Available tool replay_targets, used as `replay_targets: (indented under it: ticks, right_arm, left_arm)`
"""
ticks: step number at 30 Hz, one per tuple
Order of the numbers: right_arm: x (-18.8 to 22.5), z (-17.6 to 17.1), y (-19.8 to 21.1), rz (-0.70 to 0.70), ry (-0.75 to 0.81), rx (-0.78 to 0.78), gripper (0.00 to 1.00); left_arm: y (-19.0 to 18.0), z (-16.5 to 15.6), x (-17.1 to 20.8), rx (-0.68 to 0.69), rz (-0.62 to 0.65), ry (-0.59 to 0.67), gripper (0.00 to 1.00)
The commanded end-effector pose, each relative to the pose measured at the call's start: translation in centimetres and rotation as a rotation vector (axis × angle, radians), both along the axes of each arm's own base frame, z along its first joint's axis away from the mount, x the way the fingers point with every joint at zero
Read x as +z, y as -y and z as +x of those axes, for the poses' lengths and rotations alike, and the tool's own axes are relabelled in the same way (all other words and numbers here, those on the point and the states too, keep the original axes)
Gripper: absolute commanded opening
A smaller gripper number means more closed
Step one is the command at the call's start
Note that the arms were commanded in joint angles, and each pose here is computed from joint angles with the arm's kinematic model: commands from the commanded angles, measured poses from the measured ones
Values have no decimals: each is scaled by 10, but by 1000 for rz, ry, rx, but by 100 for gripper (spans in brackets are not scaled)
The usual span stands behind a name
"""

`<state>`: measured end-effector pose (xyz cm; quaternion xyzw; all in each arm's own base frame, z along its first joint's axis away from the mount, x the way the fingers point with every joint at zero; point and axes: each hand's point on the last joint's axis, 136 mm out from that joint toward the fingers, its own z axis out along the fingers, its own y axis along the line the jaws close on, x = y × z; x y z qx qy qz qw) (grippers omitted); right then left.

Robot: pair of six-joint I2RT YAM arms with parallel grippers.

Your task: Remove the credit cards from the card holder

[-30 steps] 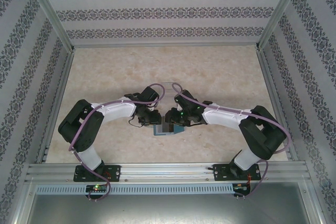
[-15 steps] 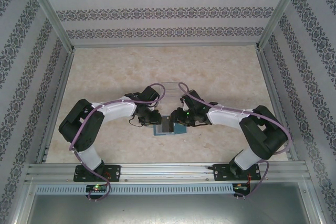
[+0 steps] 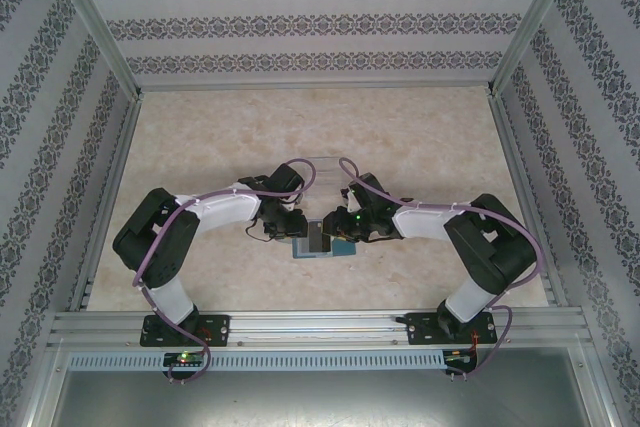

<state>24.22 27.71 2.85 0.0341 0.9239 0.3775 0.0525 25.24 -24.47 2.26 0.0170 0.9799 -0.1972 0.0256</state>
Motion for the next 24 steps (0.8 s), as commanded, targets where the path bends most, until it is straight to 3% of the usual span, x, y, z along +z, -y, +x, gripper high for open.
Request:
replay_targets:
  ticks: [1, 24]
  right_arm:
    - [-7, -1, -2, 39, -9, 11, 33]
    - [-13, 2, -7, 181, -23, -10, 20]
  left_arm:
    - [-17, -14, -24, -24, 111, -51, 28]
    - [-18, -15, -26, -32, 125, -60, 27]
